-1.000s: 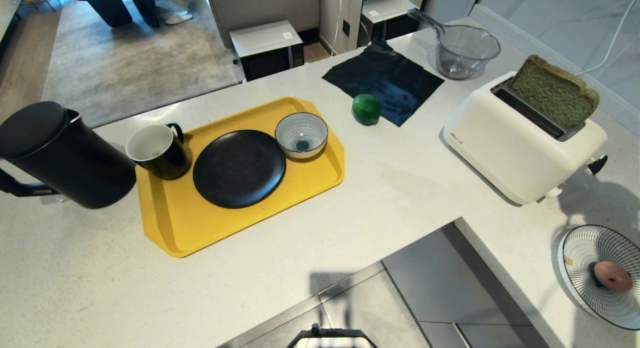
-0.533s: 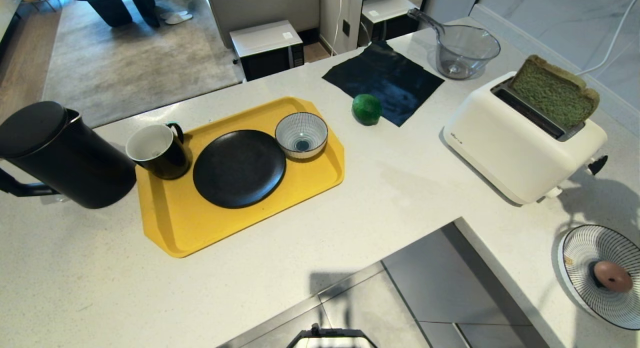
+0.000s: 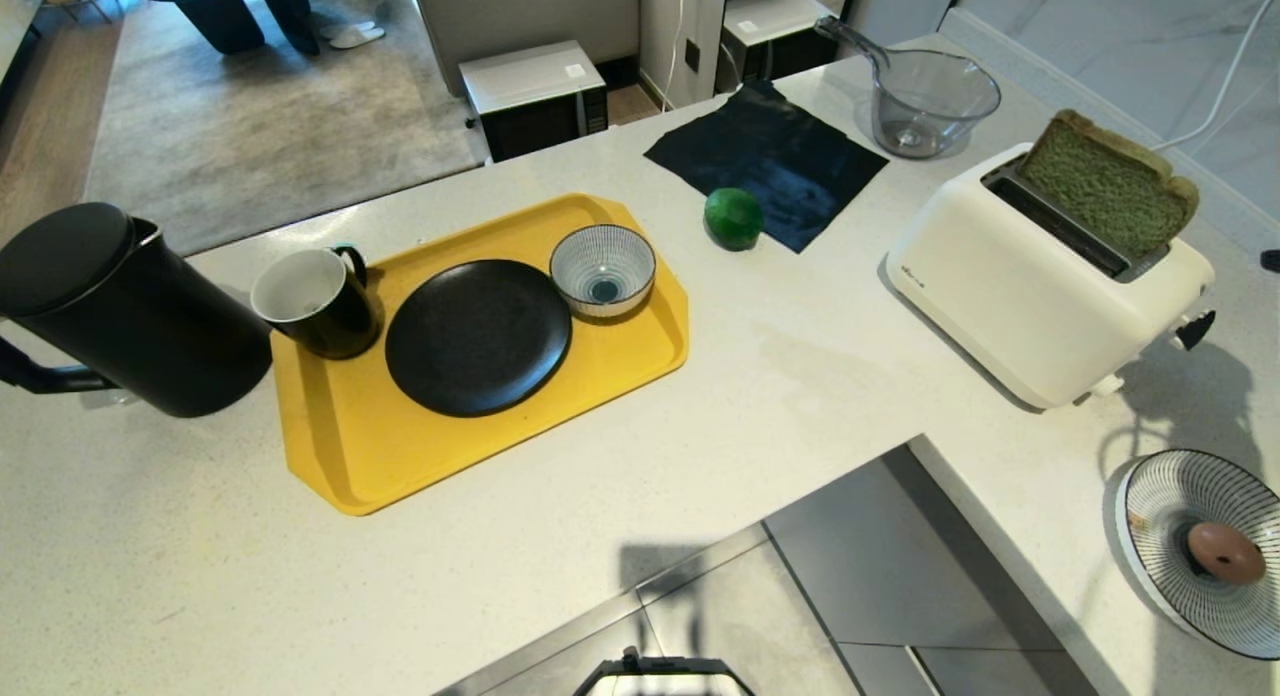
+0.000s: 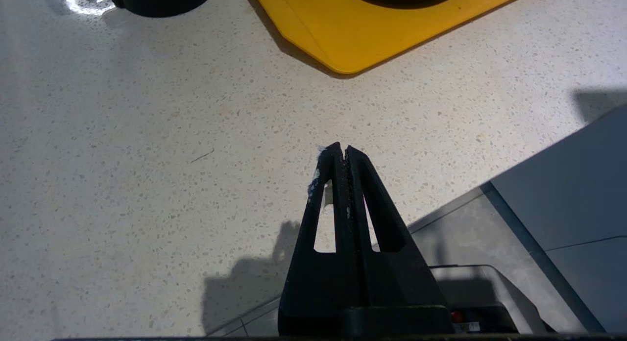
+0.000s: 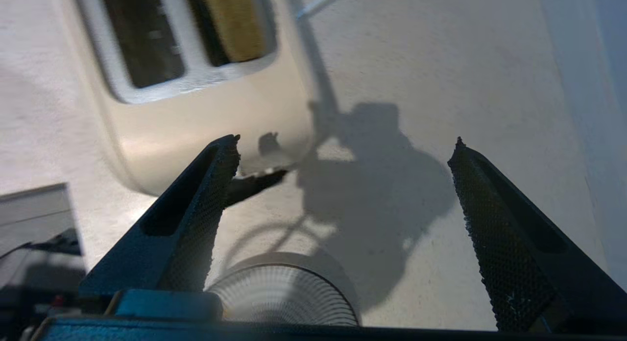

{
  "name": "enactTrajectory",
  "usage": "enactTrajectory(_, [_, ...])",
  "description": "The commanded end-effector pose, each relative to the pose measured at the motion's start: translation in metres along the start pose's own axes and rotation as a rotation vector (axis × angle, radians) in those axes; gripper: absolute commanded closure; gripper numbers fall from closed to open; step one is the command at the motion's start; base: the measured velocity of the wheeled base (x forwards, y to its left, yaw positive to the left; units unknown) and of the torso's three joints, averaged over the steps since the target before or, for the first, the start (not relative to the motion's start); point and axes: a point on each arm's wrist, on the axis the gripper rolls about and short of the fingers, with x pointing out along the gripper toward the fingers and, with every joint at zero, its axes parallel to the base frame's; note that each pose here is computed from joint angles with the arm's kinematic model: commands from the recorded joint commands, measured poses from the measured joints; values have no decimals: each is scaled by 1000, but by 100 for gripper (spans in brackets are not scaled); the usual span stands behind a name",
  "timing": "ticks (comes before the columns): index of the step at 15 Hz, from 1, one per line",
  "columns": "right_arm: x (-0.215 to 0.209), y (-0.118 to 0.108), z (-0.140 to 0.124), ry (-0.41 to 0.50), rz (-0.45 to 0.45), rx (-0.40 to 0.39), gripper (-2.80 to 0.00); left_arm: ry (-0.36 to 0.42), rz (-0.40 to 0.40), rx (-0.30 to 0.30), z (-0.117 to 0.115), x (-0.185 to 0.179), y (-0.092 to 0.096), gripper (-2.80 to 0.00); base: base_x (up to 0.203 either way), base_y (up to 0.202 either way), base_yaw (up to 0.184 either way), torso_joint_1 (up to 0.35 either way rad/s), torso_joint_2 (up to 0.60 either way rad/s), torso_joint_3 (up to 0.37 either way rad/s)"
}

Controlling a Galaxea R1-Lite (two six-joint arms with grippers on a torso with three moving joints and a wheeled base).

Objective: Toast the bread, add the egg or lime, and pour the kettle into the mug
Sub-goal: Put the baked bread on a plate

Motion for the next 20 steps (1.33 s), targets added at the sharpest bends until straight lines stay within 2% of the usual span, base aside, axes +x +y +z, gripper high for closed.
enactTrajectory(1, [0, 6, -7, -35, 155, 13, -280, 14, 0, 0, -5, 1, 0, 0, 0, 0, 0, 0, 0, 0])
enactTrajectory(3, [-3, 9, -11, -63, 249, 27, -280, 14, 0, 0, -5, 1, 0, 0, 0, 0, 0, 0, 0, 0])
enactTrajectory(12, [36, 18, -6, -69, 361, 29, -280, 14, 0, 0, -5, 1, 0, 0, 0, 0, 0, 0, 0, 0])
enactTrajectory(20, [75, 0, 10, -95, 347, 36, -280, 14, 0, 0, -5, 1, 0, 0, 0, 0, 0, 0, 0, 0])
